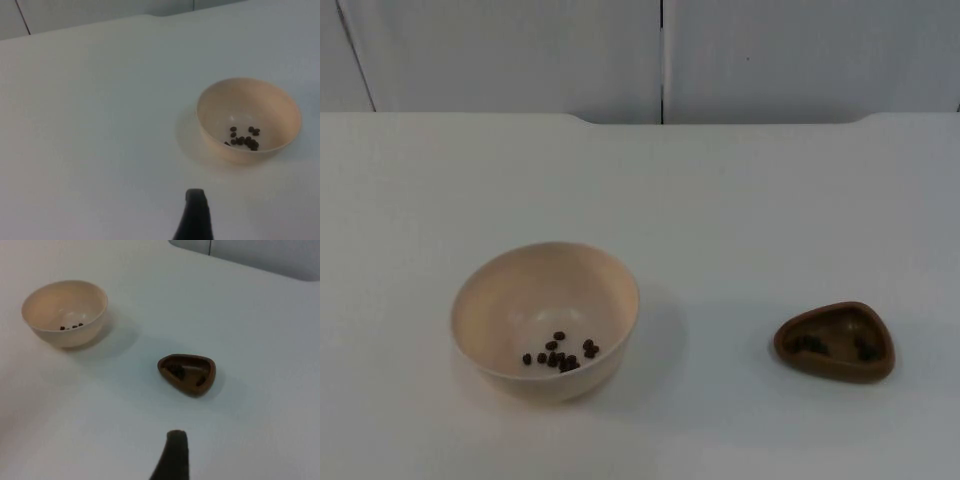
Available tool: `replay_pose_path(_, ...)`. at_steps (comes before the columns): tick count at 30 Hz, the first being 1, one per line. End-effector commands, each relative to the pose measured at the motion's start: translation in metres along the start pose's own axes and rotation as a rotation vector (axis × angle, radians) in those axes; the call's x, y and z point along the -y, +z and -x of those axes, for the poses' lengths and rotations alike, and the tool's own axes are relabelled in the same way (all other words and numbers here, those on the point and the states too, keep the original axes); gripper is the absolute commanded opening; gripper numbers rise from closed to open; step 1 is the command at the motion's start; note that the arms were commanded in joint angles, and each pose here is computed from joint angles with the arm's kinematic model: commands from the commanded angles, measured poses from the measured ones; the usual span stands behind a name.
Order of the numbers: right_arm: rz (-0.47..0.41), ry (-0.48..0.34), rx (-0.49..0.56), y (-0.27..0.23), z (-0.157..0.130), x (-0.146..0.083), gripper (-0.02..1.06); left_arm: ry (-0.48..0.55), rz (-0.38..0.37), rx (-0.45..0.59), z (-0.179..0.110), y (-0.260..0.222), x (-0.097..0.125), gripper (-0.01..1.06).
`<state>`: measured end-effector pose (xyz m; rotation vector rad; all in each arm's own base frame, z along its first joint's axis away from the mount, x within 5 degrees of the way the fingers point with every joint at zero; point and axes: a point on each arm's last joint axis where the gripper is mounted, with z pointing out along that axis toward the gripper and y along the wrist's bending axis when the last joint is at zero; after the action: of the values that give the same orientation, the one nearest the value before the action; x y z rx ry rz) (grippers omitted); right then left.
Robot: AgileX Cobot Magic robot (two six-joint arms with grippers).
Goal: Pick up the bowl with the left hand and pour the coffee beans from the cup into the bowl with the right hand.
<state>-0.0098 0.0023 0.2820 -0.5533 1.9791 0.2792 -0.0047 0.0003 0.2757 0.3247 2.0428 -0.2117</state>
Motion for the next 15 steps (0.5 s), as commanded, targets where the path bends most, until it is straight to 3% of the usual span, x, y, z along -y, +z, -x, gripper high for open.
replay_pose_path(1,-0.011,0.006,-0.002,0.0008,-0.0013,0.0007,0.70,-0.002,0.002,-0.003,-0.0015,0.0007,0.0000,0.64)
replay_pose_path(7,-0.056,0.064,-0.006,0.0008,-0.0019,0.0049,0.70,-0.002,0.002,-0.003,-0.0015,0.0007,0.0000,0.64)
replay_pose_path(15,-0.068,0.071,-0.006,0.0008,-0.0020,0.0060,0.70,-0.002,0.002,-0.003,-0.0015,0.0007,0.0000,0.64)
